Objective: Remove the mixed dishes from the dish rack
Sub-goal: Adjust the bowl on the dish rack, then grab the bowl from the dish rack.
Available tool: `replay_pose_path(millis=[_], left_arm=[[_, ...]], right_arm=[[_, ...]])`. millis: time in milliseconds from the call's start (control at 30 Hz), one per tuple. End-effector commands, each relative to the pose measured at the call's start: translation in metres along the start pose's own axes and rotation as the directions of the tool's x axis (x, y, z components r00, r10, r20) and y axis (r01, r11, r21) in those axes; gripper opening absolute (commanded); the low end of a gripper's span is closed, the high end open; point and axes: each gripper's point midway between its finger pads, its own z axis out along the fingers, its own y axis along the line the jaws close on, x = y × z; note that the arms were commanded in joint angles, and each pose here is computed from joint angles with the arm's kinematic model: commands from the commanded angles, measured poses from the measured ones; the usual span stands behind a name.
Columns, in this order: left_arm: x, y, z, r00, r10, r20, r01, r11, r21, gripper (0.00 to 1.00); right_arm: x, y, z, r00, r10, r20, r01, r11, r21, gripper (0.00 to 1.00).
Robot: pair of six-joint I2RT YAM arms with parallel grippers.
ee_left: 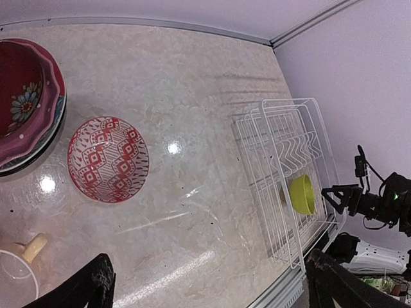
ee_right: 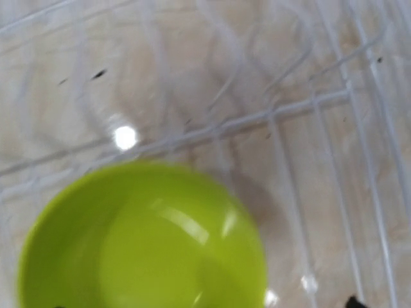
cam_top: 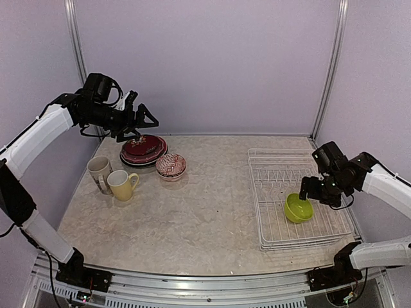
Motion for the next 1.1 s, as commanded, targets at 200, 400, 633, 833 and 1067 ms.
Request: replay_pose_path(millis=[200, 400, 633, 833, 1067], left_arm=[[-0.002, -0.004, -0.005, 1.0, 0.01, 0.014, -0.011, 0.999, 0.043, 0.99], [-0.004, -0.006, -0.005, 1.0, -0.009, 0.019, 0.007, 0.995, 0.103, 0.99], [-0.003, 0.0, -0.001, 1.0, -0.022, 0.007, 0.022, 0.995, 0.098, 0.99], [-0.001, -0.007, -0.004, 1.0, -0.026, -0.007, 0.026, 0.991, 0.13, 0.99], [0.001, -0.002, 0.001, 0.999, -0.044, -0.022, 0.047, 0.991, 0.122, 0.99]], right_arm=[[0.006, -0.028, 0.069, 0.996, 0.039, -0.084, -0.039, 0.999, 0.007, 0.79], [0.017, -0.02, 0.094, 0.987, 0.068, -0.145, -0.073, 0.997, -0.026, 0.67], [0.028, -0.016, 0.105, 0.983, 0.089, -0.159, -0.099, 0.994, -0.056, 0.47], [0.022, -0.011, 0.093, 0.988, 0.116, -0.104, -0.127, 0.986, -0.11, 0.19], [0.016, -0.013, 0.073, 0.99, 0.125, -0.064, -0.131, 0.984, -0.117, 0.03]])
